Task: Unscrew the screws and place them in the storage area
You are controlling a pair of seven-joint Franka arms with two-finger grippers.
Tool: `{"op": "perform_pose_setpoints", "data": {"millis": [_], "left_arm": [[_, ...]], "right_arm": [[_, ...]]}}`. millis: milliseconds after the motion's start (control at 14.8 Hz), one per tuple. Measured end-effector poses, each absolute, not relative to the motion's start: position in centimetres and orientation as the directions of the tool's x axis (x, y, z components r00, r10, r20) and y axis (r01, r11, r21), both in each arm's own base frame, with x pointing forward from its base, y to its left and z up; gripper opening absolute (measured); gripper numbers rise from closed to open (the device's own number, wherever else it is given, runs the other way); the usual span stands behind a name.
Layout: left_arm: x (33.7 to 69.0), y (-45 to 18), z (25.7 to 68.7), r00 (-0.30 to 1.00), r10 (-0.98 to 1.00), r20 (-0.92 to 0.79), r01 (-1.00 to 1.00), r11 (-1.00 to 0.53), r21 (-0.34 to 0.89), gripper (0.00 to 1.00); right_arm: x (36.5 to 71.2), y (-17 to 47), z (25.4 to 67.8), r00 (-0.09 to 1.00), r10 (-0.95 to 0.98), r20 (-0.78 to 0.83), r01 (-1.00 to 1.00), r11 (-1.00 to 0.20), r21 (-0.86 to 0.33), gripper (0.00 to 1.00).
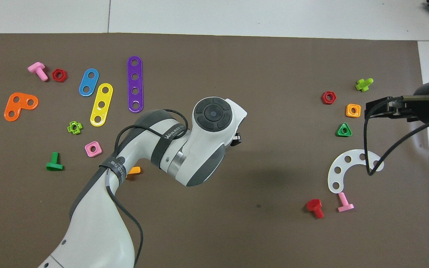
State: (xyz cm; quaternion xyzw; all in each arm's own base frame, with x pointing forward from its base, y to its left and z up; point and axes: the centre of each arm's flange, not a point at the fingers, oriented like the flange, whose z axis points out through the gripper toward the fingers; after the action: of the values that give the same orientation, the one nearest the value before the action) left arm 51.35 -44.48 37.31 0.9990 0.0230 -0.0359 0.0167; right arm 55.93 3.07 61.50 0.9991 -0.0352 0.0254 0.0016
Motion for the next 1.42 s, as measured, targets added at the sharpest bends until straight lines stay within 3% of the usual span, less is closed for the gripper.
{"op": "perform_pose_setpoints", "data": {"millis": [404,809,1011,1281,1416], "left_arm": [[59.0,-35.3,40.7,0.992,0.104,-0.072,0.107,-0.994,0.035,0.48],[64.8,-21.4,39.7,0.991,-0.103,-0.083,-0.098,-0.994,0.055,0.48],[65.0,-17.2,37.2,0.982,-0.176,-0.062,-0.172,-0.983,0.064,0.48],[61.6,-15.7,31.2,0.970,-0.241,-0.019,-0.240,-0.969,0.061,0.48],[60.4,-15.4,30.4,0.968,-0.250,-0.030,-0.248,-0.967,0.059,0.48]], "right_arm": [[55.9,9.1,58.7,0.994,-0.072,0.077,-0.072,-0.997,-0.012,0.99],[55.1,22.9,52.1,0.991,-0.088,0.101,-0.084,-0.995,-0.048,0.98],[55.1,28.3,47.4,0.993,-0.068,0.094,-0.063,-0.996,-0.055,0.96],[54.9,32.3,42.8,0.995,-0.032,0.090,-0.027,-0.998,-0.053,0.95],[55.1,33.3,40.9,0.995,-0.028,0.093,-0.023,-0.998,-0.057,0.92]]}}
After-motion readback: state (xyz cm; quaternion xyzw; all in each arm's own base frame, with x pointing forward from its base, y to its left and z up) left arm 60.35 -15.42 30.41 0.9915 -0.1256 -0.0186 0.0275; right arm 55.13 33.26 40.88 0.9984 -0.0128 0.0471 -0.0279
